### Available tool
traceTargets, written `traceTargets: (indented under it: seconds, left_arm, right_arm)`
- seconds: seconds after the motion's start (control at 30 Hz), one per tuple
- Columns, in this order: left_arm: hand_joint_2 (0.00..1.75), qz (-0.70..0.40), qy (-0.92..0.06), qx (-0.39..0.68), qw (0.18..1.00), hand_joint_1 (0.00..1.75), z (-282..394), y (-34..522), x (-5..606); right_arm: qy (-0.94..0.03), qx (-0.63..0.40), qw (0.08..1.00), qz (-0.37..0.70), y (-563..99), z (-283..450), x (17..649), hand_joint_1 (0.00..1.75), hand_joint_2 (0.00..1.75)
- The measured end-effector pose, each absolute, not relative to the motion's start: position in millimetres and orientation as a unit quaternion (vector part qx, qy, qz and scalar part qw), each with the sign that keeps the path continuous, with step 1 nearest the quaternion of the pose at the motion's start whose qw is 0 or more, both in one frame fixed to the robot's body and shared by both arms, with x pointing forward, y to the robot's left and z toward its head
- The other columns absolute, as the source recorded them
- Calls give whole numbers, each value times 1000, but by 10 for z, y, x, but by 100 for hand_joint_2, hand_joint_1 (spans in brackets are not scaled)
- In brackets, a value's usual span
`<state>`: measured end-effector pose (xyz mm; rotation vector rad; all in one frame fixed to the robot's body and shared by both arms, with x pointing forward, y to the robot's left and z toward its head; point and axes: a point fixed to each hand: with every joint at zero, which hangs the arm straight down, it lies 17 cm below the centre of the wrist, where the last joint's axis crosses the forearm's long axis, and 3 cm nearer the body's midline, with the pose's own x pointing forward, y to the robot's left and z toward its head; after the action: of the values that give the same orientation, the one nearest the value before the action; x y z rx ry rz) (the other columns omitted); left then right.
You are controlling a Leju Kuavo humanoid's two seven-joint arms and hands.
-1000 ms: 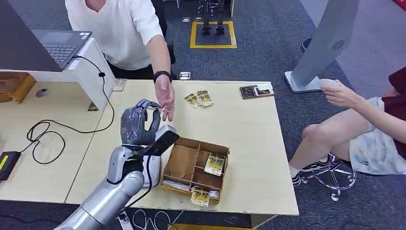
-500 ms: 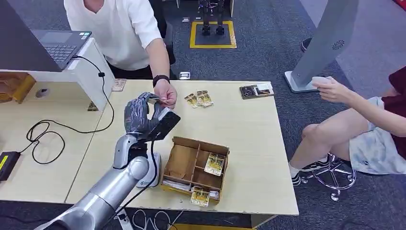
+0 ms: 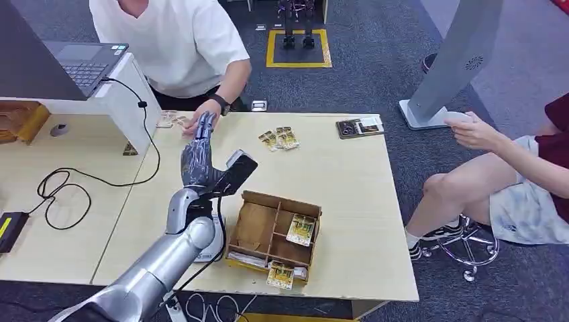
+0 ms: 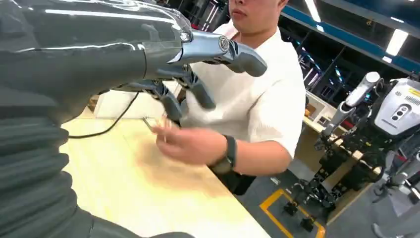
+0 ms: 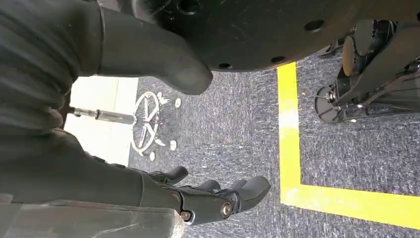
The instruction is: Pass the card to the sensor for recognition and then transmit it.
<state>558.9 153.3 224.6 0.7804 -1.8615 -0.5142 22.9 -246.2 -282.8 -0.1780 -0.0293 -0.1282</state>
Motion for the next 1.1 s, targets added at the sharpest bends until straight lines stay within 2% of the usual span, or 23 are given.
traceTargets:
  seconds: [0.6, 1.1]
  left_arm:
    - [175, -165, -814, 280, 482, 0, 2320, 1559, 5264]
    - [175, -92, -900, 218, 365, 0, 2894, 1584, 4474]
  right_arm:
    - [-14, -91, 993, -66, -2473, -2829, 225, 0, 175]
    - [-17, -94, 993, -67, -2461, -2826, 218, 0, 175]
